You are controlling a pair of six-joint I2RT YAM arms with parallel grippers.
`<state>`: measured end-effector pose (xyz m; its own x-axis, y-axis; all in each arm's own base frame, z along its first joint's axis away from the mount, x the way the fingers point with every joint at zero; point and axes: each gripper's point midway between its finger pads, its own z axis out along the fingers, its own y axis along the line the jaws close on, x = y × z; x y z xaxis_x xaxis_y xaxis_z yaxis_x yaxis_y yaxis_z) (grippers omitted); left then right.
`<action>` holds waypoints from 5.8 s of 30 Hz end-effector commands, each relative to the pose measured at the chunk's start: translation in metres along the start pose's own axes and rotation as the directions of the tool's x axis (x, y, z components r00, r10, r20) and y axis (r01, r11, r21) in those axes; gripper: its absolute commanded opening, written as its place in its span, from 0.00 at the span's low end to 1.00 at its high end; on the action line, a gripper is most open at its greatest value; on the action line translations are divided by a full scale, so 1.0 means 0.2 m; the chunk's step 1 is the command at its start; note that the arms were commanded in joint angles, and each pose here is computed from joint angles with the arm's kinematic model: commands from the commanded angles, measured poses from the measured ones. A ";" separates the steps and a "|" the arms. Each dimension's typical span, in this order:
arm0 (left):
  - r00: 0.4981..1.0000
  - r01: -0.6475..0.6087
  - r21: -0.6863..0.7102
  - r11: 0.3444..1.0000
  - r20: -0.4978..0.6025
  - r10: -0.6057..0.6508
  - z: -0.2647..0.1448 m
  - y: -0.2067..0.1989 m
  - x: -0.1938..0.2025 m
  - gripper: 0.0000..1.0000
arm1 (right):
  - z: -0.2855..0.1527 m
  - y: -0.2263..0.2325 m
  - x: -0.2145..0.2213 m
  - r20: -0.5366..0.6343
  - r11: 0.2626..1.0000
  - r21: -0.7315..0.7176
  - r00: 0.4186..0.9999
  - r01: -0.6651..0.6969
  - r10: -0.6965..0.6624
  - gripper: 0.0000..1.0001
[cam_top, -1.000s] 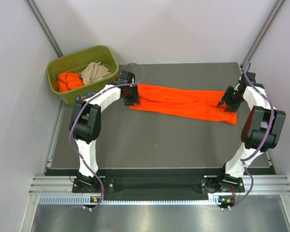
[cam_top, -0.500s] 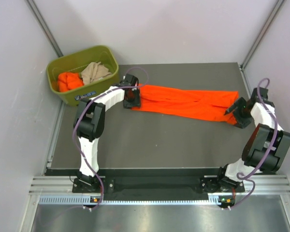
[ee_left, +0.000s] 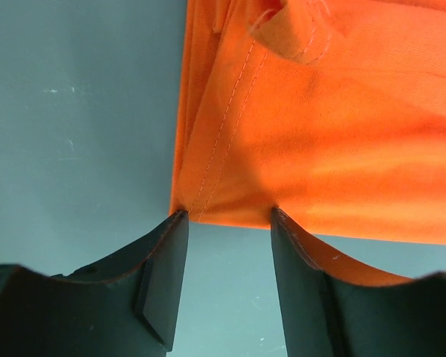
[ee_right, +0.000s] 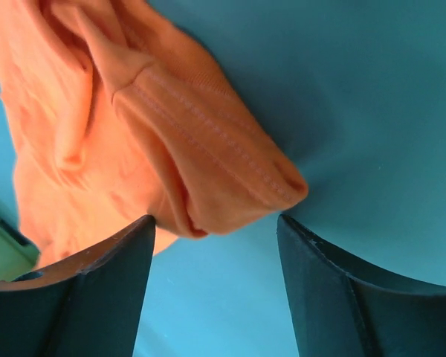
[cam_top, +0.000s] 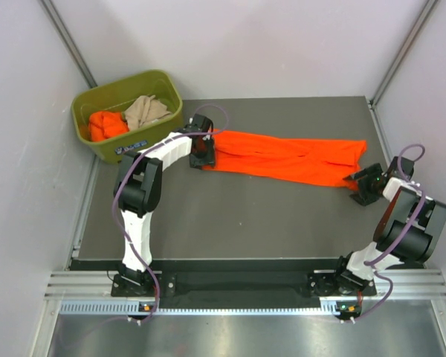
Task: Fold and stack the t-shirts
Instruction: Fold the tshirt
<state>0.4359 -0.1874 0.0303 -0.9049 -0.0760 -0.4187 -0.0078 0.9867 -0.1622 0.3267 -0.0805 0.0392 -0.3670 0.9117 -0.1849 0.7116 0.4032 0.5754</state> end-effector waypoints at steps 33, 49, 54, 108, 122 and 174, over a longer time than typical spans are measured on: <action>0.998 0.016 -0.055 0.998 -0.061 -0.020 0.10 0.05 0.03 0.48 | 0.03 -0.11 -0.26 0.128 0.988 -0.073 0.981 -0.137 0.145 0.31; 0.995 0.021 -0.087 0.996 -0.098 -0.030 0.12 0.10 0.08 0.45 | -0.02 -0.20 -0.42 0.201 0.994 0.108 0.979 0.010 -0.032 0.00; 0.993 0.018 -0.084 0.996 -0.118 -0.028 0.11 0.11 0.13 0.43 | -0.02 -0.19 -0.48 0.210 0.989 0.135 0.974 0.053 -0.081 0.00; 0.954 0.143 0.151 0.978 -0.283 -0.096 -0.28 -0.14 0.69 0.00 | 0.40 0.75 -0.80 0.267 0.911 -0.006 0.879 0.412 -0.396 0.01; 0.948 -0.122 0.342 0.932 -0.239 0.212 -0.46 -0.58 1.00 0.37 | 0.67 1.26 -0.61 0.267 0.897 -0.264 0.921 0.354 -0.285 0.07; 0.950 0.179 0.244 0.953 -0.294 -0.104 -0.27 -0.07 0.76 0.00 | 0.89 1.35 -0.65 0.193 0.805 -0.474 0.934 0.358 -0.302 0.00</action>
<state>0.3029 -0.2213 0.0238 -0.9792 -0.1022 -0.1753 0.0038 0.8545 -0.5195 0.6369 -0.0846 0.0388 -0.5031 0.7553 -0.4201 0.2767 0.6013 0.7496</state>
